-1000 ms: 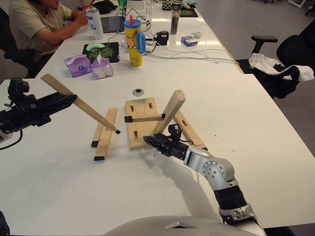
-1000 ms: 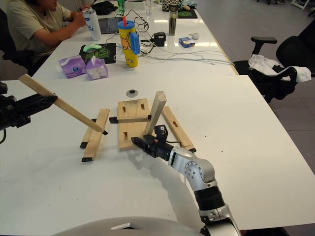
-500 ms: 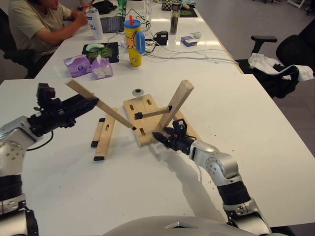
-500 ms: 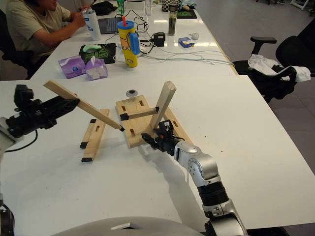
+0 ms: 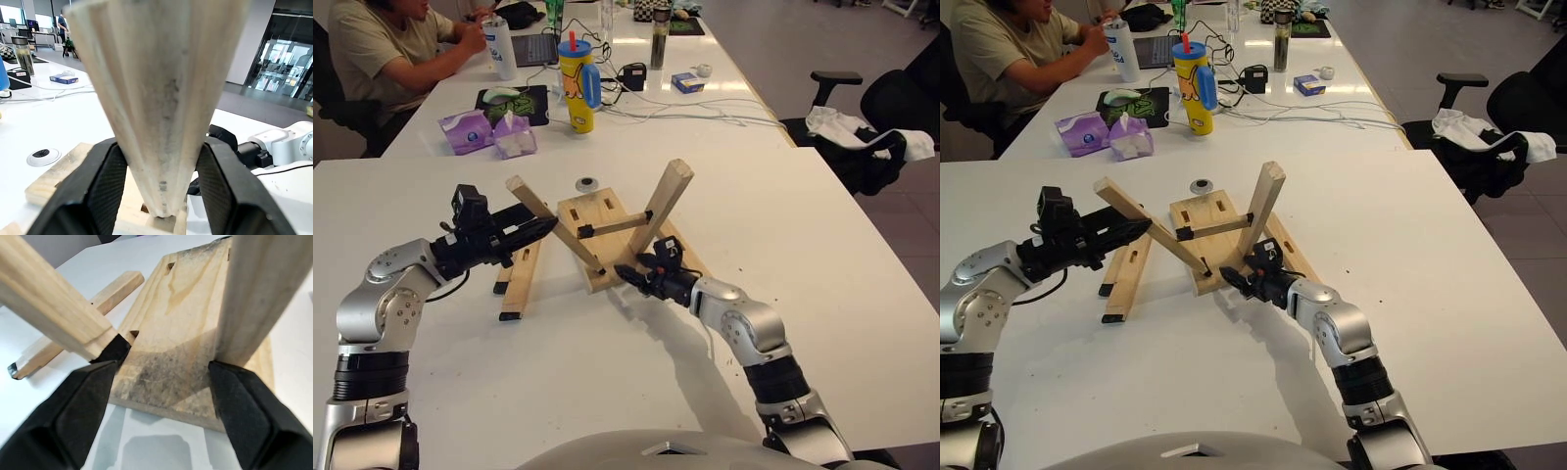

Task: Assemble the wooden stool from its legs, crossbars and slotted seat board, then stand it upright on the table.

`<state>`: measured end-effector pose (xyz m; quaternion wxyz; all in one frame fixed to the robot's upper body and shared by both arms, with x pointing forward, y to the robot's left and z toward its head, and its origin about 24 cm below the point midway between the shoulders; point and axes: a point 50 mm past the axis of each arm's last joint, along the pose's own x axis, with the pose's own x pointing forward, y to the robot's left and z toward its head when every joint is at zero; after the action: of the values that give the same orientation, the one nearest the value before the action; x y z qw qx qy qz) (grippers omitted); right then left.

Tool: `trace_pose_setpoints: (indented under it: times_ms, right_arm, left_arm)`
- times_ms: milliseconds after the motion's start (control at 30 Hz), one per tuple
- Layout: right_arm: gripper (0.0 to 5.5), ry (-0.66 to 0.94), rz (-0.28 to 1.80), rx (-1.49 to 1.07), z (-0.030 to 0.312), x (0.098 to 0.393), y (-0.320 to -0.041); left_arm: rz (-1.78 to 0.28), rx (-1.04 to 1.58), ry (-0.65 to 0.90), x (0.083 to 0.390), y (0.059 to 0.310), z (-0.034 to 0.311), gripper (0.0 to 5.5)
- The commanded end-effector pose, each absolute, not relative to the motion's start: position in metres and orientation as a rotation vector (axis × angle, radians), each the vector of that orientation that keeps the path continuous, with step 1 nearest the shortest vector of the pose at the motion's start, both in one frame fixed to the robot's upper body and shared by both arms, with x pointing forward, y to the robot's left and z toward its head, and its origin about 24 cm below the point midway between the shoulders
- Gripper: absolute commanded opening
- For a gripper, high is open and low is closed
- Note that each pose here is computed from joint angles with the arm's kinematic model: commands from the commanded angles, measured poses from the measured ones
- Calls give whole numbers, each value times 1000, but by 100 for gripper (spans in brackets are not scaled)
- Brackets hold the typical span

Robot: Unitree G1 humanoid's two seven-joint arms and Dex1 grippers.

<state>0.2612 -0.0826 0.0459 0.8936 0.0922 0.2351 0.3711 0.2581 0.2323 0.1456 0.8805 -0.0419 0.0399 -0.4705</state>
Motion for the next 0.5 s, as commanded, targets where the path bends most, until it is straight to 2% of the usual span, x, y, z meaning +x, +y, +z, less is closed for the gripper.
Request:
trace_pose_setpoints:
  times_ms: [33,500]
  right_arm:
    - [352,636,771,187,21,248,-83]
    - [352,663,760,185,14,244,-82]
  left_arm:
    - [-991,53,188,257,240,156,207]
    - [-1099,253,265,269,217,160,207]
